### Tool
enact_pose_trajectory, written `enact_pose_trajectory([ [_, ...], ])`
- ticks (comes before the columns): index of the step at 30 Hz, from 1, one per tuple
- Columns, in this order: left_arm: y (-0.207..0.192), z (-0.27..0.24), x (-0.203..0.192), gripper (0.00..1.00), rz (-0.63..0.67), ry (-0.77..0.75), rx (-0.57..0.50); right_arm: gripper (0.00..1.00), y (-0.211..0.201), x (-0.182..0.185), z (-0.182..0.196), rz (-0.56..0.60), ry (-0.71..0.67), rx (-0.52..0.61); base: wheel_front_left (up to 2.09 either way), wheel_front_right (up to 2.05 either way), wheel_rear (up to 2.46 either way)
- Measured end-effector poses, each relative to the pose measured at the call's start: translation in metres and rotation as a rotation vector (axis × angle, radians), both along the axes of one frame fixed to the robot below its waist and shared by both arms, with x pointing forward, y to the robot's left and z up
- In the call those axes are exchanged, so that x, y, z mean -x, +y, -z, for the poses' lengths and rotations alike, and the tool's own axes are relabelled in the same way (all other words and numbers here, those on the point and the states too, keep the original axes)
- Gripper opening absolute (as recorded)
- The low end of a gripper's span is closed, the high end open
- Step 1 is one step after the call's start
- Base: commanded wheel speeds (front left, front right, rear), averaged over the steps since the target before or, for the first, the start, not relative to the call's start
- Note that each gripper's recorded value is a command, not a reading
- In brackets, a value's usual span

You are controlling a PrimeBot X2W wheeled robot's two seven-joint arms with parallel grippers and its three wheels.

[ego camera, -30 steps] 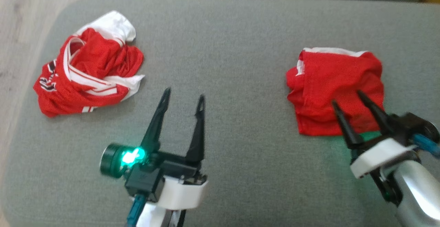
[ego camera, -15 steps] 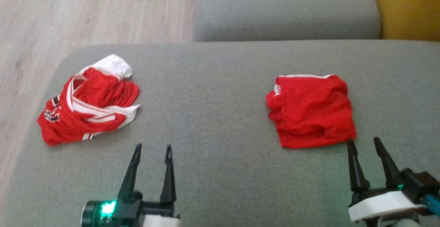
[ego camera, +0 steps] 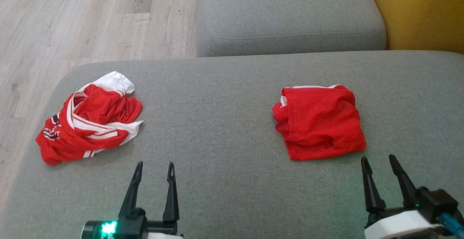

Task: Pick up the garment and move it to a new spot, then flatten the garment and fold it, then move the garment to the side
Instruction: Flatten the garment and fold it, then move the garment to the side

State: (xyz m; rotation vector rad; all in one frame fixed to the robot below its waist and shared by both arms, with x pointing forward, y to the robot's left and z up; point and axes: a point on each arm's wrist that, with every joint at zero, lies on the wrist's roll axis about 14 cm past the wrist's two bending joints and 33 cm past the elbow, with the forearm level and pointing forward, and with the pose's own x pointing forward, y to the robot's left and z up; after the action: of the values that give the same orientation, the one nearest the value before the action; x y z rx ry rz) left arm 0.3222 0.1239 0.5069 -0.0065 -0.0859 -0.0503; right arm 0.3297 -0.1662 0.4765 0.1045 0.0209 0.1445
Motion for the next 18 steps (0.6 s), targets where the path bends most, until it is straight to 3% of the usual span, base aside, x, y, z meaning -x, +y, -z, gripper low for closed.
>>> enact_pose_trajectory([
  [18, 0.005, 0.011, 0.002, 1.0, -0.014, 0.035, -0.011, 1.0, 0.001, 0.003, 0.01, -0.001, 0.032, -0.002, 0.0, 0.0, 0.0],
])
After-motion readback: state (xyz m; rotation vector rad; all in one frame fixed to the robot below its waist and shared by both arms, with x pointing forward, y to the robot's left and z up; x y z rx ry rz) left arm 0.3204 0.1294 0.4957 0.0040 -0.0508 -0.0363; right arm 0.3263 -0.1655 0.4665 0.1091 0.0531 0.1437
